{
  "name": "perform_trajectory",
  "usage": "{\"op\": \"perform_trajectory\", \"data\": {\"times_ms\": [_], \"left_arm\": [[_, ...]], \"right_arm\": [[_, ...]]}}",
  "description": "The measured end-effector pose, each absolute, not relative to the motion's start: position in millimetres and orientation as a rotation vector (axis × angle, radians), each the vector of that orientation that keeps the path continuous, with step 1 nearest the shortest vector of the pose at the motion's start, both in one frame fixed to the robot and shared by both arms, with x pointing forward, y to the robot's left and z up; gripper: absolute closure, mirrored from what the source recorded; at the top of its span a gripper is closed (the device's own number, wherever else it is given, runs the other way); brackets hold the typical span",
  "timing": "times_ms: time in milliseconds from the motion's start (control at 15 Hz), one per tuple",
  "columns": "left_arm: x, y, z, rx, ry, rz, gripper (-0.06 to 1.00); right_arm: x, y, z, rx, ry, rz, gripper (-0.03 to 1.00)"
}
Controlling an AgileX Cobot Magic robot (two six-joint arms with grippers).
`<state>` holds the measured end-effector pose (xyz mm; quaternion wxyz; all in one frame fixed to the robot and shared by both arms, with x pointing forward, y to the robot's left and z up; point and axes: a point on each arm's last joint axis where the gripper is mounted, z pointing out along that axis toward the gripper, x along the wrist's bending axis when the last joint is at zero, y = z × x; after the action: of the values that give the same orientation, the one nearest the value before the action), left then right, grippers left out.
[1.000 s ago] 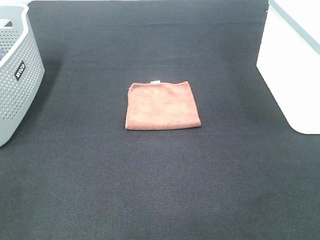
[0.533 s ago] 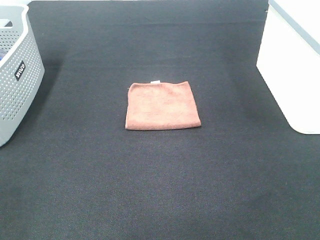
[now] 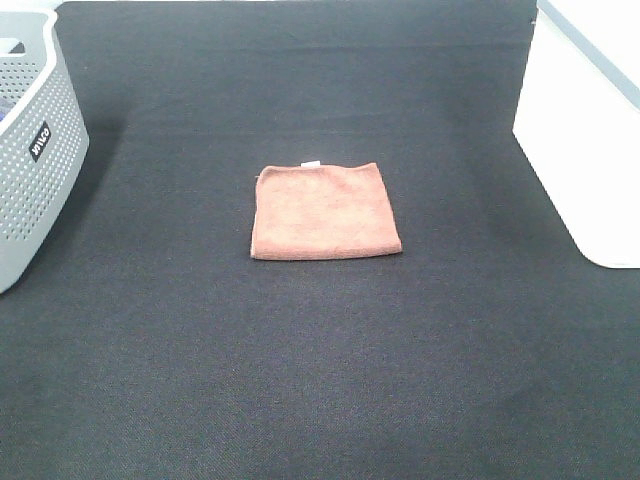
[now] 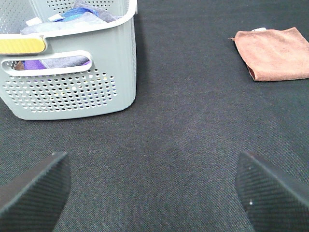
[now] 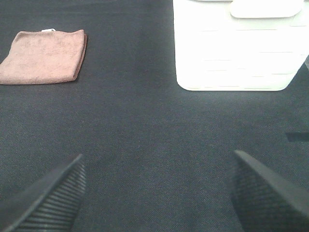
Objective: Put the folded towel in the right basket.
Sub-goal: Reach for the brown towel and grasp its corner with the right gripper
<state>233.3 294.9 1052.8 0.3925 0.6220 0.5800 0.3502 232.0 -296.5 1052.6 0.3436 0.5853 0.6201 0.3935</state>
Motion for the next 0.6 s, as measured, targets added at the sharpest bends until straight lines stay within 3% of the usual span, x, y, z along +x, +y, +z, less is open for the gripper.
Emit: {"op": "perform_trajectory", "data": {"times_ms": [600], "left_arm": [[233.3,294.9,1052.8,1.579,1.472,0.889,0.07]], "right_arm": [[232.0,-296.5,1052.6,1.521,1.611,1.023,0.21]]}}
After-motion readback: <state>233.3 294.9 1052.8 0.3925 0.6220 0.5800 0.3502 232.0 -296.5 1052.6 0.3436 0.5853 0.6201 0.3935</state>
